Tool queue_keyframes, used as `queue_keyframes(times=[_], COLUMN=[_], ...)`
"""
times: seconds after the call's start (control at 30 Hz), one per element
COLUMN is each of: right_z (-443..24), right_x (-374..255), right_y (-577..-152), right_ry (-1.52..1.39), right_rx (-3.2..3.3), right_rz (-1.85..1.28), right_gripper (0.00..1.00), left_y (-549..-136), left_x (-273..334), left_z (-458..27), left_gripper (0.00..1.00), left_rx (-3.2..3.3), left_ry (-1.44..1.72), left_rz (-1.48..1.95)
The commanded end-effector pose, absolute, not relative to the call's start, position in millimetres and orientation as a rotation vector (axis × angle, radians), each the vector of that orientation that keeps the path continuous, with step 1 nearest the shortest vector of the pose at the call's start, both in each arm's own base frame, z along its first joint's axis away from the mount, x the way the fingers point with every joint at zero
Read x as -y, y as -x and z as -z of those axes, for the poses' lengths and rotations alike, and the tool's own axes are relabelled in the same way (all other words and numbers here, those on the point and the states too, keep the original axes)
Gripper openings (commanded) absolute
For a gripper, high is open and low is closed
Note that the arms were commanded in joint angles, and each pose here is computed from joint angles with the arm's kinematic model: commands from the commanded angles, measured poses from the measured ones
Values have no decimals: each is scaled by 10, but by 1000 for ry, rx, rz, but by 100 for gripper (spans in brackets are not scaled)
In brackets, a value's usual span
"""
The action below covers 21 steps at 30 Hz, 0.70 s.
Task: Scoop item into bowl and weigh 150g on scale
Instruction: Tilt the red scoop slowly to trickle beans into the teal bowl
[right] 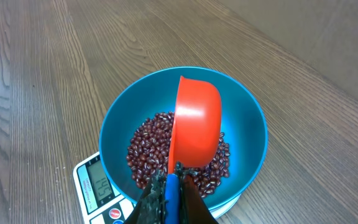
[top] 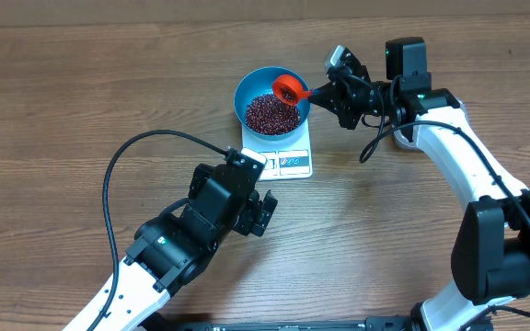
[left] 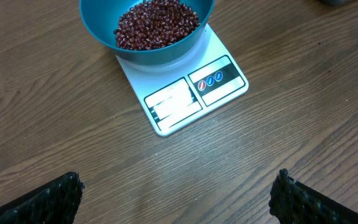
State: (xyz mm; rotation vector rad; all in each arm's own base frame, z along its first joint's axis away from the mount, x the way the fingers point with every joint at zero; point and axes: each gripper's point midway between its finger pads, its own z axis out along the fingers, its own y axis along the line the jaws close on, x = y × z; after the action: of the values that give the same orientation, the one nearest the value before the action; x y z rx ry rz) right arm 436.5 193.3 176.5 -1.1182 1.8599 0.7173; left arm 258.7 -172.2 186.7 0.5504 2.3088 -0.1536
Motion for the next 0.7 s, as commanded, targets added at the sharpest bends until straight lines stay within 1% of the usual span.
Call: queue_keyframes(times=[0.0, 0.37, 0.53, 0.67], right_z=[-1772, -1775, -1788, -1773], right_x=[-1965, -1965, -1941, -1959], right_y=[-4364, -4368, -4436, -4392], right_ry=[1132, 1133, 1127, 1132], right_rx=[-1845, -1843, -1835, -1843], right_rz=[-722, -720, -674, -700], right_gripper=[4, 4, 4, 4], left_y=[-2583, -2583, -2583, -2583], left_x=[1727, 1727, 1727, 1727], left_z=[-1829, -1829, -1829, -1829], left_gripper=[100, 99, 100, 100], left_rx=[-2315, -2315, -2315, -2315], left_ry=[-569, -569, -569, -569], left_rz=[148, 148, 148, 148])
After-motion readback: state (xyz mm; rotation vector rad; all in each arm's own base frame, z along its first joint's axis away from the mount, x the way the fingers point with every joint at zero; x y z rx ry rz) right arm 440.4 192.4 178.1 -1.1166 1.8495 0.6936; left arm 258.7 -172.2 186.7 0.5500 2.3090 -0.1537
